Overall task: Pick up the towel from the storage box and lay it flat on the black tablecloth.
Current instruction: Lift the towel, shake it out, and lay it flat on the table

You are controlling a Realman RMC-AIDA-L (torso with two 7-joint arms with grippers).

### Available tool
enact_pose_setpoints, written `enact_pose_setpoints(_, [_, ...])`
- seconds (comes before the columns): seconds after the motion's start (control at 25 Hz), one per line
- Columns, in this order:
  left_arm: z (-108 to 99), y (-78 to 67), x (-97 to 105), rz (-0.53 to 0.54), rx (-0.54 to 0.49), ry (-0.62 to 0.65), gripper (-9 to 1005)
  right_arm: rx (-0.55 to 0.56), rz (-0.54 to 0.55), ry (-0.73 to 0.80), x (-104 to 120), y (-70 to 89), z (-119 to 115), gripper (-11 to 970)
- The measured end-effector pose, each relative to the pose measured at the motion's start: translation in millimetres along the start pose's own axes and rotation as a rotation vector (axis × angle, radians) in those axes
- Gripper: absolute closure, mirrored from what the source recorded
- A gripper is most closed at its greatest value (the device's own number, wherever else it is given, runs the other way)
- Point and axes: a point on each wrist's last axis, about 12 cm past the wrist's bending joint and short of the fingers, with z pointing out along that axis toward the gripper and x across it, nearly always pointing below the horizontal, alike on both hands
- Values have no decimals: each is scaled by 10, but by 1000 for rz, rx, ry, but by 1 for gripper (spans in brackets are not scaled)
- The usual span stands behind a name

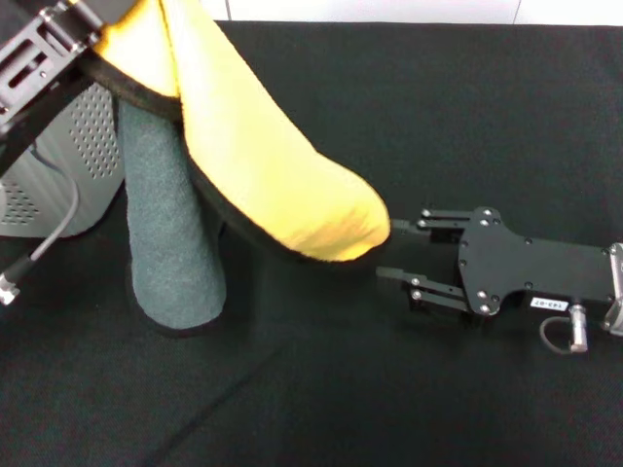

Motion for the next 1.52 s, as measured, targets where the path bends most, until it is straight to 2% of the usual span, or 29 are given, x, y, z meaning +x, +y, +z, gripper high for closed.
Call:
enact_pose_setpoints(0.12, [4, 3, -15, 7, 1, -13, 974, 26, -57, 7, 59, 41, -70, 494])
enact_pose_setpoints(0.24, [0, 4, -22, 11, -3, -28, 974, 53, -163, 8, 122, 105, -120, 494])
enact_pose_setpoints(0.44, [-9, 10, -44, 29, -13, -74, 974, 80, -334, 20, 185, 148, -90, 493])
enact_pose_setpoints(0.56, [-30, 9, -61, 44, -25, -100, 974, 134, -455, 6, 212, 168, -62, 493])
enact_pose_setpoints(0.84, [-42, 9, -56, 45, -31, -104, 974, 329, -961, -76, 207, 384, 64, 494])
enact_pose_setpoints(1.0, [-36, 14, -46, 48, -31, -94, 974, 438, -1178, -61, 230, 468, 195, 497])
enact_pose_setpoints(1.16, [-36, 18, -43, 54, -33, -90, 974, 446, -1263, -22, 276, 495, 295, 501])
enact_pose_setpoints(1.52, [-36, 17, -31, 47, -33, -85, 974, 422, -1305, -6, 313, 548, 349, 502])
